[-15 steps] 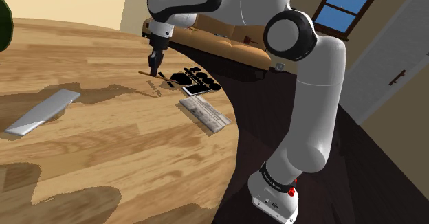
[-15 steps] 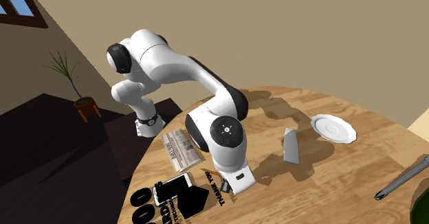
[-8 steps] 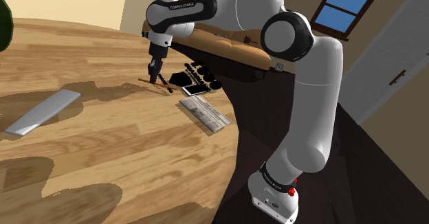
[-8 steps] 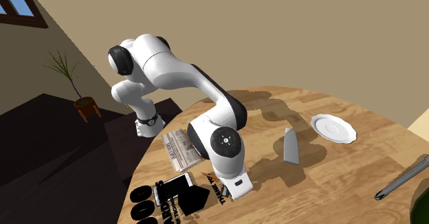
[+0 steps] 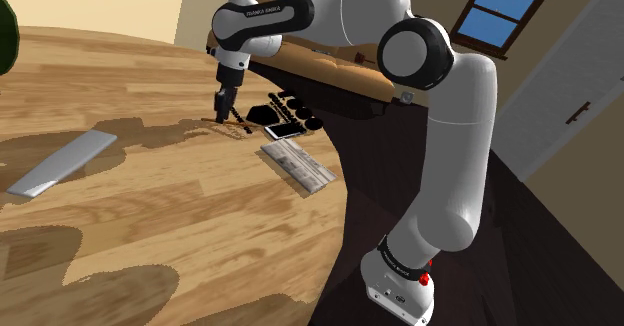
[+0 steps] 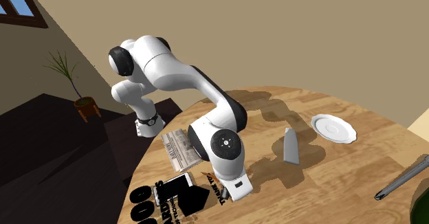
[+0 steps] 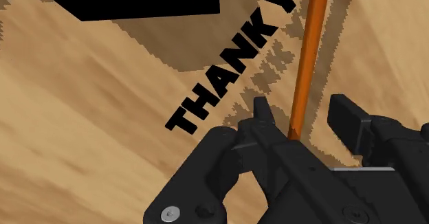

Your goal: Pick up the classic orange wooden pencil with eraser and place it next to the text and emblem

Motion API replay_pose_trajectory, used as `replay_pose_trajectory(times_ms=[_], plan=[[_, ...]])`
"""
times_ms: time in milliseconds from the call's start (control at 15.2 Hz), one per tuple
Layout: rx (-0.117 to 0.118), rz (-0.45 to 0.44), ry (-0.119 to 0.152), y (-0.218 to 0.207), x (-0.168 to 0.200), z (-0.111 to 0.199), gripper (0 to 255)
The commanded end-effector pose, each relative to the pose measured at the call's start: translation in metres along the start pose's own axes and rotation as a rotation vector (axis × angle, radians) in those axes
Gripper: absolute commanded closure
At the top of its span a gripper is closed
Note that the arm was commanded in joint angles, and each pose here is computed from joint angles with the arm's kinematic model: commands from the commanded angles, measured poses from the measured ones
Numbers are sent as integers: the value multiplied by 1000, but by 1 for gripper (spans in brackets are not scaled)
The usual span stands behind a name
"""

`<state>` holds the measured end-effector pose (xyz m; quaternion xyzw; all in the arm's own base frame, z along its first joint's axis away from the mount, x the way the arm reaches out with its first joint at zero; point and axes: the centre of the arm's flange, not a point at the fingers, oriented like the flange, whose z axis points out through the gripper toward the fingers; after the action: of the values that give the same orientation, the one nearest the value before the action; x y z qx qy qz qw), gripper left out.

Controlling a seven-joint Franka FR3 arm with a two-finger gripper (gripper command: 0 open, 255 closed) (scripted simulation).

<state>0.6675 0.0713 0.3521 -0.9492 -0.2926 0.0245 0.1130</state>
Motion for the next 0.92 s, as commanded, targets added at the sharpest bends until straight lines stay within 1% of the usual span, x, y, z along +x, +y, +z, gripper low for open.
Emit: replay_pose_trajectory(times_ms=[0, 264, 528, 858], plan=[[0, 0, 0, 0, 0, 0, 0], [0, 0, 0, 0, 0, 0, 0], [0, 0, 0, 0, 0, -50, 0], [0, 0, 0, 0, 0, -50, 0]])
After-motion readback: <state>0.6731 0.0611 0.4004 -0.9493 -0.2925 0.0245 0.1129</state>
